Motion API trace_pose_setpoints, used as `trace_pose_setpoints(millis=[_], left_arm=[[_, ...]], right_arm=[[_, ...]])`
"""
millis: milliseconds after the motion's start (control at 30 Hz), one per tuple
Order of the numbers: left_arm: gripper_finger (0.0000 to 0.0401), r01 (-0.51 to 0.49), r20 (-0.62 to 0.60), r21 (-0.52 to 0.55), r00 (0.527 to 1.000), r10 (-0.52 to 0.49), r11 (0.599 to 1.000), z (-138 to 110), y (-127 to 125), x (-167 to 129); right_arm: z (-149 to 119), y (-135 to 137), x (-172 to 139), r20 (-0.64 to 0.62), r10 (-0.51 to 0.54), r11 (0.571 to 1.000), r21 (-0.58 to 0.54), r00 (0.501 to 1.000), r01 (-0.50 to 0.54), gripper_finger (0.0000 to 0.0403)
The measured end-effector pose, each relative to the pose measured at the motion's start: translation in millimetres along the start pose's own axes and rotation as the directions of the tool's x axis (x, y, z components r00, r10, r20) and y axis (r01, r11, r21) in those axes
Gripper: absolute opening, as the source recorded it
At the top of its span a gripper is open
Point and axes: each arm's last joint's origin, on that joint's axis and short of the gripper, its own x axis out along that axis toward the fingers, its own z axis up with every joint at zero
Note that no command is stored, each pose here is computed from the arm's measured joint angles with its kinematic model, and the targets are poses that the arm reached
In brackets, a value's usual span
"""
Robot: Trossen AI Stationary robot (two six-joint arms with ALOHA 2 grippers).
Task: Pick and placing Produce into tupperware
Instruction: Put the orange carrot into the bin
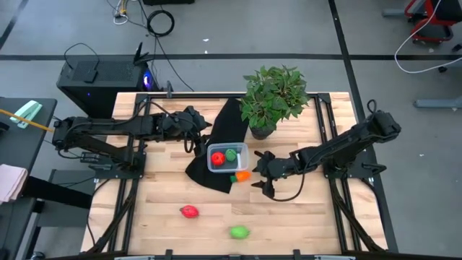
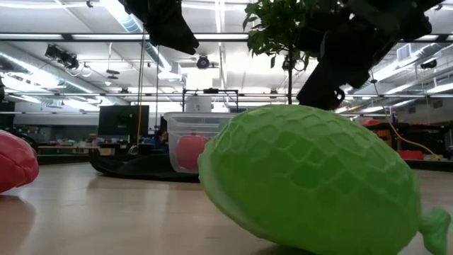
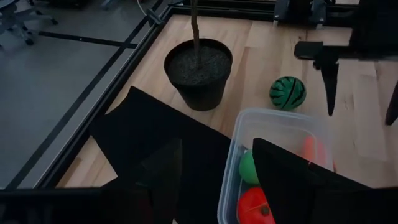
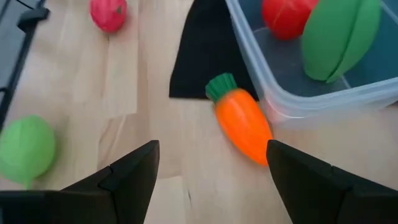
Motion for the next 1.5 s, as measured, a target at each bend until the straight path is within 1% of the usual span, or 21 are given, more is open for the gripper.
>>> trace_pose_setpoints(millis=[100, 200, 367, 467, 533, 867, 1133, 1333, 1500], left_arm=[[0.02, 0.0, -0.005, 0.002, 1.0, 0.0, 1.0, -1, 0, 0], [0.0199, 0.0, -0.006, 0.006, 1.0, 0.0, 1.0, -1, 0, 0], [0.0203, 0.0, -0.007, 0.016, 1.0, 0.0, 1.0, -1, 0, 0], [0.0202, 0.0, -0.007, 0.017, 1.0, 0.0, 1.0, -1, 0, 0], [0.02, 0.0, -0.006, 0.017, 1.0, 0.0, 1.0, -1, 0, 0], [0.0201, 0.0, -0.006, 0.016, 1.0, 0.0, 1.0, -1, 0, 0], [0.0195, 0.0, -0.006, 0.016, 1.0, 0.0, 1.0, -1, 0, 0], [0.0198, 0.0, -0.005, 0.015, 1.0, 0.0, 1.0, 0, 0, 0], [0.0192, 0.0, -0.005, 0.015, 1.0, 0.0, 1.0, 0, 0, 0]], right_arm=[[0, -1, 3, 0.016, -0.044, 0.999, 0.01, 0.999, 0.044, 0.0301], [-2, -2, 6, 0.013, -0.053, 0.999, -0.002, 0.999, 0.053, 0.0298], [-9, -2, 17, -0.033, -0.046, 0.999, -0.015, 0.998, 0.046, 0.0293], [-10, -2, 23, -0.024, -0.044, 0.999, -0.015, 0.999, 0.044, 0.0292], [-10, -3, 26, -0.015, -0.059, 0.998, -0.024, 0.998, 0.059, 0.0292], [-16, -17, 40, -0.05, -0.132, 0.988, -0.085, 0.99, 0.128, 0.0292], [-16, -17, 41, -0.056, -0.122, 0.987, -0.109, 0.991, 0.116, 0.0288], [-18, -18, 44, -0.063, -0.121, 0.987, -0.11, 0.991, 0.114, 0.0283], [-18, -20, 45, -0.067, -0.127, 0.987, -0.107, 0.99, 0.119, 0.0283]])
